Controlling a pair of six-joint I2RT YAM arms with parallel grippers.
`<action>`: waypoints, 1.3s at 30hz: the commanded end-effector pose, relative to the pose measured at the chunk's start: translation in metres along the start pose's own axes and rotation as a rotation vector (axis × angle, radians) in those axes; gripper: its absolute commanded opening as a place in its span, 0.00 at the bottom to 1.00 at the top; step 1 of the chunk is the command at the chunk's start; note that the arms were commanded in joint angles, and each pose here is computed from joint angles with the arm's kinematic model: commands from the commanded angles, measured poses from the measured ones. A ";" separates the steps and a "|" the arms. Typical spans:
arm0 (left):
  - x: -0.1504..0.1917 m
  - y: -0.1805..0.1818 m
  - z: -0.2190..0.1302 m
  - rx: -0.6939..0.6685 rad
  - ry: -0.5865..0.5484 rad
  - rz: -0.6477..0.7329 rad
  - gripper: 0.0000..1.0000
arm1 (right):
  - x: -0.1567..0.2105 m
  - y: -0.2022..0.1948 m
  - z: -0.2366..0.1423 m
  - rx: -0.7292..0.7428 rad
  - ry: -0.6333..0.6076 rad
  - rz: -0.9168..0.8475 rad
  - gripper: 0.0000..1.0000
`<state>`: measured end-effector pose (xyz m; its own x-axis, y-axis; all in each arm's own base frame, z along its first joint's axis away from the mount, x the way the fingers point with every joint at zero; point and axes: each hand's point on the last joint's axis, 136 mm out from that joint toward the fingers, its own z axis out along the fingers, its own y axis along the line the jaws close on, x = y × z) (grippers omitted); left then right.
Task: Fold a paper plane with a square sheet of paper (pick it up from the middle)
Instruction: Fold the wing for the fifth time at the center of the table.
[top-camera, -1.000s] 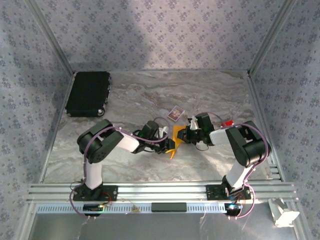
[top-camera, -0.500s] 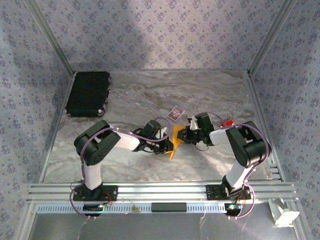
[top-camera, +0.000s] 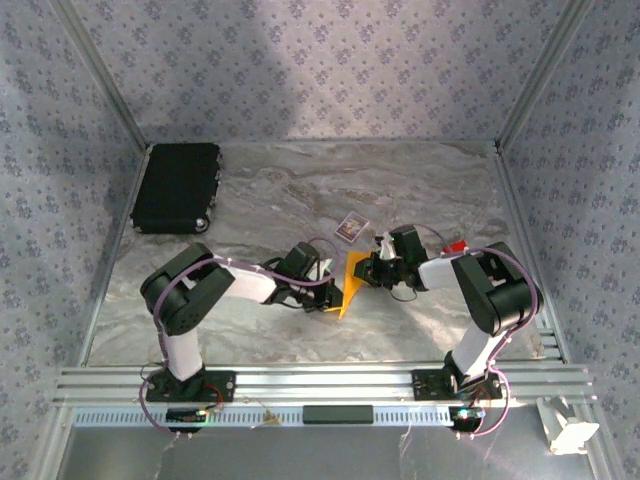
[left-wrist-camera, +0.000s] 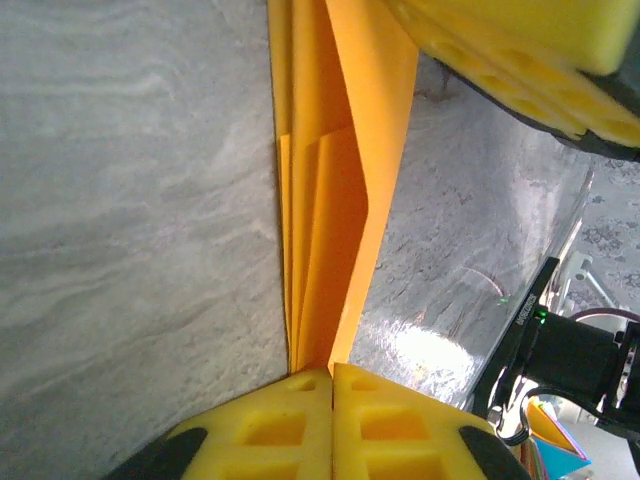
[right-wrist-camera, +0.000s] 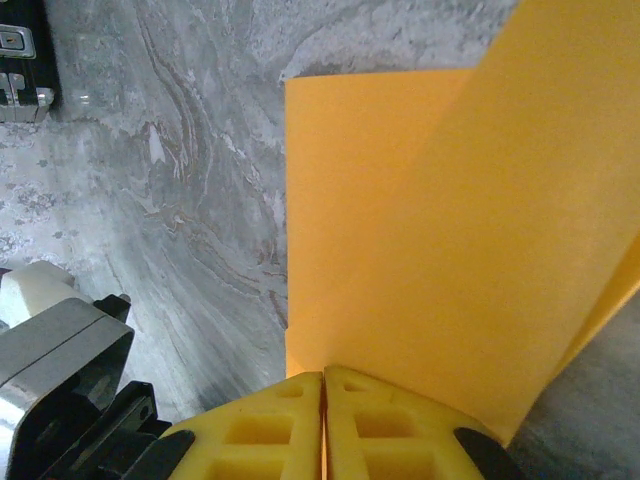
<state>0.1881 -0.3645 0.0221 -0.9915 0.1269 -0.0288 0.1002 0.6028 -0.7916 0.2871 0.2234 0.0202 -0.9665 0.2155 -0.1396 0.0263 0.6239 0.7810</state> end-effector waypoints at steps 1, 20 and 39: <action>0.023 0.010 -0.003 -0.033 0.075 -0.016 0.01 | 0.021 -0.047 0.002 0.186 0.040 0.065 0.10; 0.048 0.018 -0.002 -0.052 0.180 -0.005 0.00 | 0.022 -0.053 0.001 0.224 0.040 0.075 0.09; 0.052 0.034 -0.008 -0.134 0.172 -0.003 0.01 | 0.023 -0.054 0.002 0.228 0.046 0.077 0.09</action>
<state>0.1681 -0.3532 0.0186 -0.9749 0.2207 -0.0290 0.1653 0.6300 -0.7588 0.2874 0.2230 0.0188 -0.9677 0.2152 -0.1309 0.0391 0.6418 0.7659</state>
